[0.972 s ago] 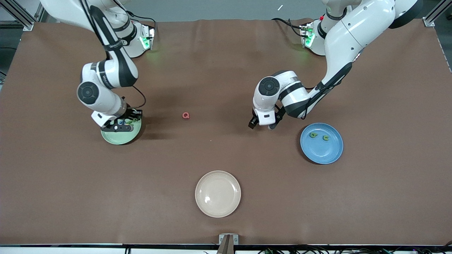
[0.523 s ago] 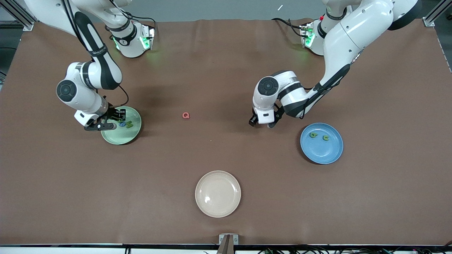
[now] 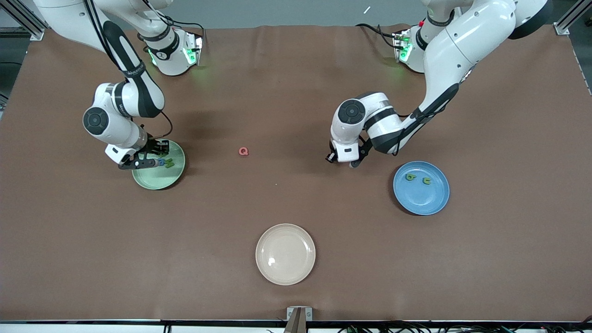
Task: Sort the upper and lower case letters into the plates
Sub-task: 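Drop the m in the blue plate while the right gripper grasps the Q, then place the Q in the green plate while the left gripper grasps the t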
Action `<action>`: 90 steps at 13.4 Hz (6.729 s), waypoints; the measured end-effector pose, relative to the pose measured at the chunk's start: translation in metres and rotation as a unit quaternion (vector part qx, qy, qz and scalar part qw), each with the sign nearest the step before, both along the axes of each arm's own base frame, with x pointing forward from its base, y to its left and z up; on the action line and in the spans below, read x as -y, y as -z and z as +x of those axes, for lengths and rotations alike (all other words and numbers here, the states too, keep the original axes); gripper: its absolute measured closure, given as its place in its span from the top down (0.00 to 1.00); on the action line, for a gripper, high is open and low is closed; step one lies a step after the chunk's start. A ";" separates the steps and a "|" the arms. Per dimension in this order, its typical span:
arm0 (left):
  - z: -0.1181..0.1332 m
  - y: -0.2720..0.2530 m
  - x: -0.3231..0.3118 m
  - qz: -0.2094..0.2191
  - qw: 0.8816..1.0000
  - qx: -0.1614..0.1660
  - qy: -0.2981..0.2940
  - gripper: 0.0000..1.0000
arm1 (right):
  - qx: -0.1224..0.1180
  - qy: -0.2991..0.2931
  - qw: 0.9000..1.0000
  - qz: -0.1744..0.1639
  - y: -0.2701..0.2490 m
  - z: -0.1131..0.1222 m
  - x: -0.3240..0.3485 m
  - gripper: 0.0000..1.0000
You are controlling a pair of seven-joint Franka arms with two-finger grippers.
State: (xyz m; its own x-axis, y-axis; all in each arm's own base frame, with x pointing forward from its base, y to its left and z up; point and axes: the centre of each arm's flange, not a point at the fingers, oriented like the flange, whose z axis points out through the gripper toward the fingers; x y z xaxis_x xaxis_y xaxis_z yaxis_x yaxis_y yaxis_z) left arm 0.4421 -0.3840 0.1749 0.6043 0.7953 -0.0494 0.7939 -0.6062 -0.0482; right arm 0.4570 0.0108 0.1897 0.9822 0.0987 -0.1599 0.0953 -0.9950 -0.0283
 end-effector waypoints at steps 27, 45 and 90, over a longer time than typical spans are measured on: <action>0.175 -0.034 -0.281 0.006 0.900 -0.018 0.435 0.41 | 0.057 0.059 0.997 0.003 -0.003 -0.041 -0.279 1.00; 0.188 -0.038 -0.272 -0.011 0.886 0.005 0.463 0.85 | 0.069 0.038 0.997 0.009 0.017 -0.039 -0.307 0.67; 0.037 -0.025 -0.035 -0.010 0.980 0.032 0.194 0.27 | -0.037 -0.091 0.994 0.045 -0.002 0.015 0.038 0.36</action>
State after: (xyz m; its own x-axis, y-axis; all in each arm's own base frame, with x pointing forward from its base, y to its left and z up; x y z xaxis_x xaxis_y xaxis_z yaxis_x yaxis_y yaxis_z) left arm 0.4791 -0.3489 0.2002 0.8637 0.5039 -0.0143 0.5040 -0.8637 0.0085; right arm 0.4719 -0.0274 0.1918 0.9324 0.2913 -0.2139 0.2682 -0.9545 -0.1304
